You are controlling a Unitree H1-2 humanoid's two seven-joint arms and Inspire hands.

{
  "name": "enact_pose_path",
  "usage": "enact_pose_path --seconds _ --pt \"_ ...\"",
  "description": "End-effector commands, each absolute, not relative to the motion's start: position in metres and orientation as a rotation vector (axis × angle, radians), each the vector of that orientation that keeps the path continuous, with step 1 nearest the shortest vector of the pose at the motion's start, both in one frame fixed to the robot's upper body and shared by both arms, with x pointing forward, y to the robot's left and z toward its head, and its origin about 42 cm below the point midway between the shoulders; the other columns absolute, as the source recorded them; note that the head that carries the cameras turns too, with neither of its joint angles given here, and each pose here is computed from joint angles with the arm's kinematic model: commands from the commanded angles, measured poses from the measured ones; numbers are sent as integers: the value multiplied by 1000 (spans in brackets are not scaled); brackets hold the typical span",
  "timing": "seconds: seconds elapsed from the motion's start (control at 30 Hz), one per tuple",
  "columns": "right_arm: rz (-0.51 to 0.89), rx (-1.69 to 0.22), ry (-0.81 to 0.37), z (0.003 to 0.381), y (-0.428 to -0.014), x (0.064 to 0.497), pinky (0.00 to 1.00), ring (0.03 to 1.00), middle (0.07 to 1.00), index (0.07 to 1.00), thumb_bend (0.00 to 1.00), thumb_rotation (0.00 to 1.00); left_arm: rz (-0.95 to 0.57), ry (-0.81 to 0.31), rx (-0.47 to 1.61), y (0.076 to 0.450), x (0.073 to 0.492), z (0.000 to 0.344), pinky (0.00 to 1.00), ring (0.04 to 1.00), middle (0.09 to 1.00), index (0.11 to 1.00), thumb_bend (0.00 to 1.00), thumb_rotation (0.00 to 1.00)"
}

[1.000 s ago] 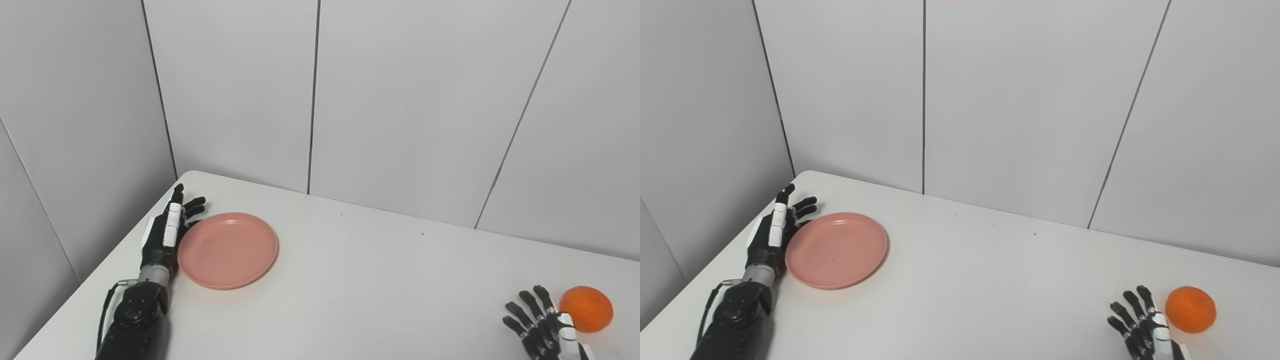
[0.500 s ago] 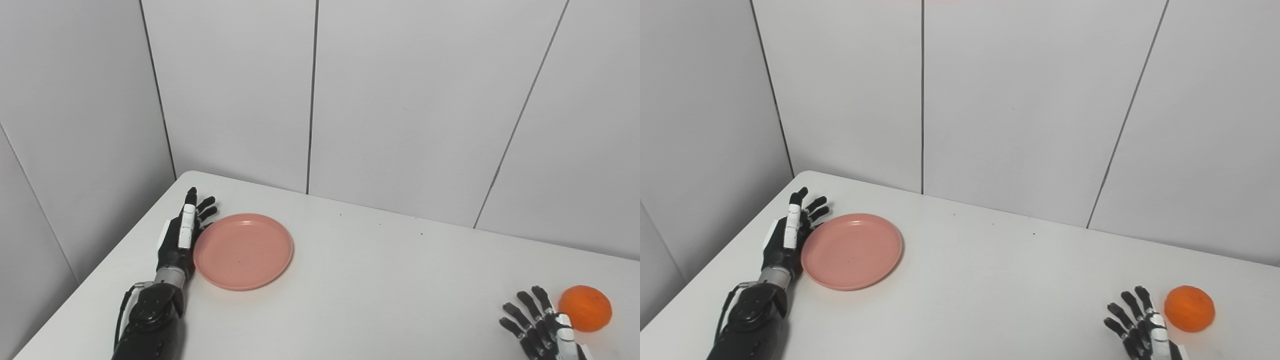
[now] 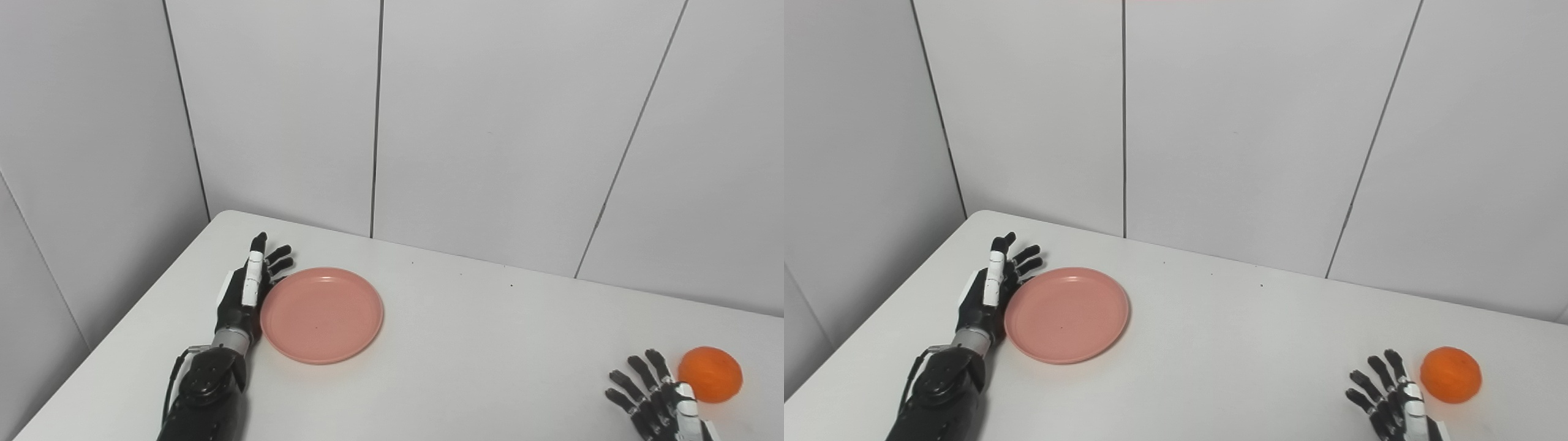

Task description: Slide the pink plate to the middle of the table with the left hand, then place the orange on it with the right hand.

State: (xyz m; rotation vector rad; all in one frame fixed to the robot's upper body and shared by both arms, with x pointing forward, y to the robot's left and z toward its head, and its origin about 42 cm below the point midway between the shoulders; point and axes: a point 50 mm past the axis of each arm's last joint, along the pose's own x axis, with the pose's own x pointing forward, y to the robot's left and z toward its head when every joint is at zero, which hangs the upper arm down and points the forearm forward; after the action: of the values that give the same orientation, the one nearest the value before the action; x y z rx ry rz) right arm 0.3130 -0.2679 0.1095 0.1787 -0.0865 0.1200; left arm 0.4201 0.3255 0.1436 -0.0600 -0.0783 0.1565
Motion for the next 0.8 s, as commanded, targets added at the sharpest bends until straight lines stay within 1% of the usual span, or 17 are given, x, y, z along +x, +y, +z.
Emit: enact_pose_path --seconds 0.0,0.07,0.17,0.27,0.4,0.47,0.53,0.63,0.77 --pt "110 232 28 75 -258 290 811 853 939 975 631 994 127 -133 -52 317 428 163 678 828 836 972 910 1000" --pt "113 231 29 75 -258 289 811 855 941 975 629 997 114 -135 -57 314 426 163 671 822 827 973 899 1000" --pt "110 232 29 76 -258 289 807 854 939 975 622 1000 104 -132 -67 314 426 160 688 822 839 982 920 1000" --pt "106 228 30 76 -257 289 802 851 938 973 622 1000 98 -132 -72 309 426 161 680 816 836 983 930 1000" --pt "108 230 31 77 -256 290 806 850 942 973 618 1000 88 -129 -68 303 426 160 663 806 833 990 918 1000" --pt "107 233 30 76 -256 290 808 847 942 974 616 1000 77 -123 -70 296 425 160 659 806 835 987 890 1000" --pt "104 235 30 77 -255 290 801 840 936 968 621 997 69 -114 -80 291 424 159 662 808 843 994 907 1000" --pt "106 236 29 77 -254 290 801 841 940 971 623 997 63 -104 -94 284 423 159 654 803 831 993 940 1000" --pt "108 241 28 78 -251 290 800 841 938 976 626 999 54 -99 -100 278 422 159 651 798 824 986 930 1000"
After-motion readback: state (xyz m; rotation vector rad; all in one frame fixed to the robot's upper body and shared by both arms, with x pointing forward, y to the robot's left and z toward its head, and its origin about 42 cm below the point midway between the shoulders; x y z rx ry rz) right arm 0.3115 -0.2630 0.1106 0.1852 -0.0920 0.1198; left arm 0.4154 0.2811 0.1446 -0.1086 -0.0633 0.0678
